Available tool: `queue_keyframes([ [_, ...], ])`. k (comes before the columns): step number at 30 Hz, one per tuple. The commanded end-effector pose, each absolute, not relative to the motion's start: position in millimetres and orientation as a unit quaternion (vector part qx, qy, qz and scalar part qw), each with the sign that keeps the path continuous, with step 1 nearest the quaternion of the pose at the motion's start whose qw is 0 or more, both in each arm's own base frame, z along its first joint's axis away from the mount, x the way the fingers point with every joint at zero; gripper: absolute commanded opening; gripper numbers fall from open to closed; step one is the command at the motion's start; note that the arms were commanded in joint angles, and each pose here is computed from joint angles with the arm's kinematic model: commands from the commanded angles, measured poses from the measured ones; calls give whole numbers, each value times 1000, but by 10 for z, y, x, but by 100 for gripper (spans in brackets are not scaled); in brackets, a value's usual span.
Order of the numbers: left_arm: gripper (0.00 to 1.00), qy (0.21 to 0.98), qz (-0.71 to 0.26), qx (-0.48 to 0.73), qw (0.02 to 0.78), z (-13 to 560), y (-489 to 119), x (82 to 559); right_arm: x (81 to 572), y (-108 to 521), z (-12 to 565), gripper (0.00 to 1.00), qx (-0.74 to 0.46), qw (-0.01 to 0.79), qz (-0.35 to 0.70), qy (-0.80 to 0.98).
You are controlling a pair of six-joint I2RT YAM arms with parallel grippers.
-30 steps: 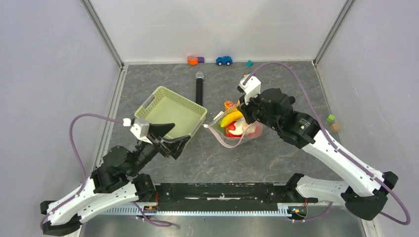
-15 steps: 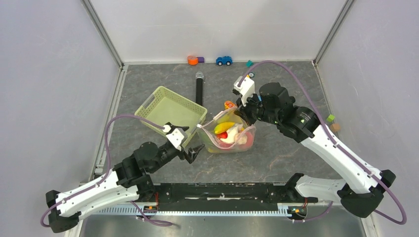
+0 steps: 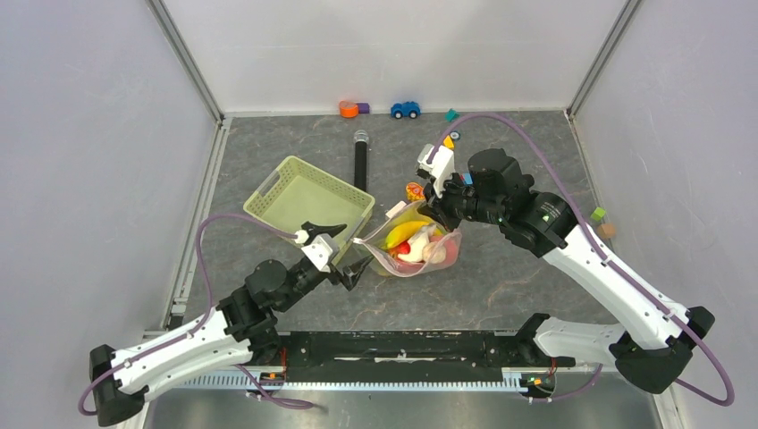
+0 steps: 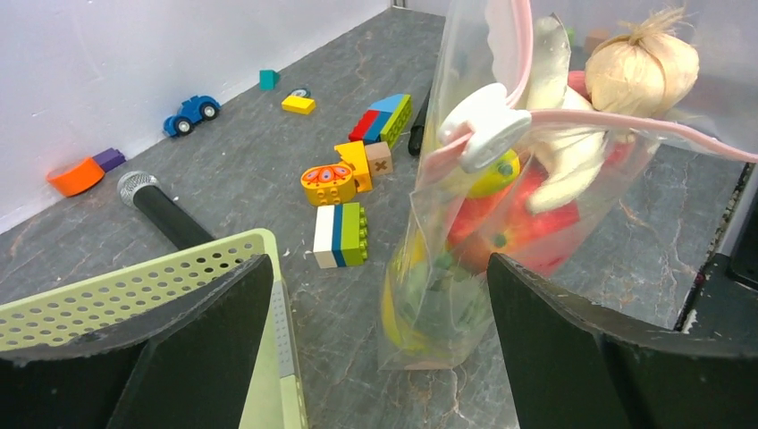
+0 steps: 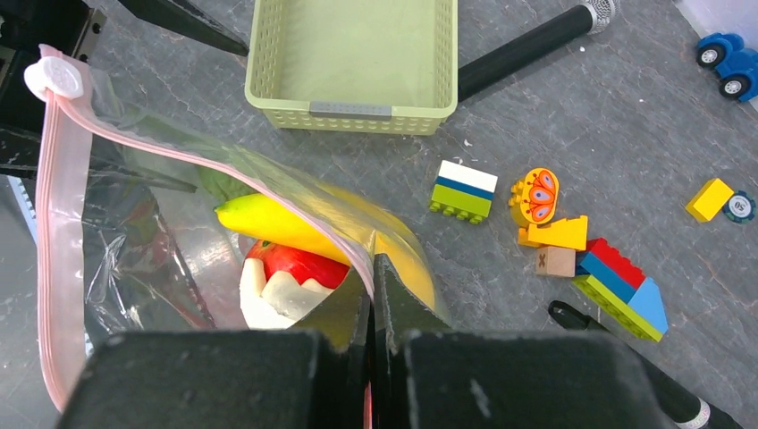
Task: Place the food in the zip-top bag and seal the zipper
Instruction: Adjust the zipper food storage bag at the center of the board.
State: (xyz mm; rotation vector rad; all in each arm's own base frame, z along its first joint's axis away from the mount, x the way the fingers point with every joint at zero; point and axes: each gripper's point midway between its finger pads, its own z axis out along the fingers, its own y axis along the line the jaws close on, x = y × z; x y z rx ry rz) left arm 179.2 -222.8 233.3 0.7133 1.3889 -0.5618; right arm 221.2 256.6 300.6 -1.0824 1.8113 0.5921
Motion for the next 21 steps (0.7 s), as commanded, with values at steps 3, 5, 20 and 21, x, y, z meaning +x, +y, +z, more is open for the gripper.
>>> queue_keyframes([
  [3,85,551,-296,325,709,2634,-2344,1783,2224,2621,3312,0,-440,501,259,699],
  [5,75,543,-313,335,704,2639,-2409,1781,2220,2623,3315,0,-440,502,259,698],
  [20,38,496,-399,394,663,2576,-2607,1527,2288,2536,3317,0,-421,513,237,710],
  [21,36,490,-401,399,663,2597,-2614,1507,2287,2539,3316,0,-420,512,238,710],
])
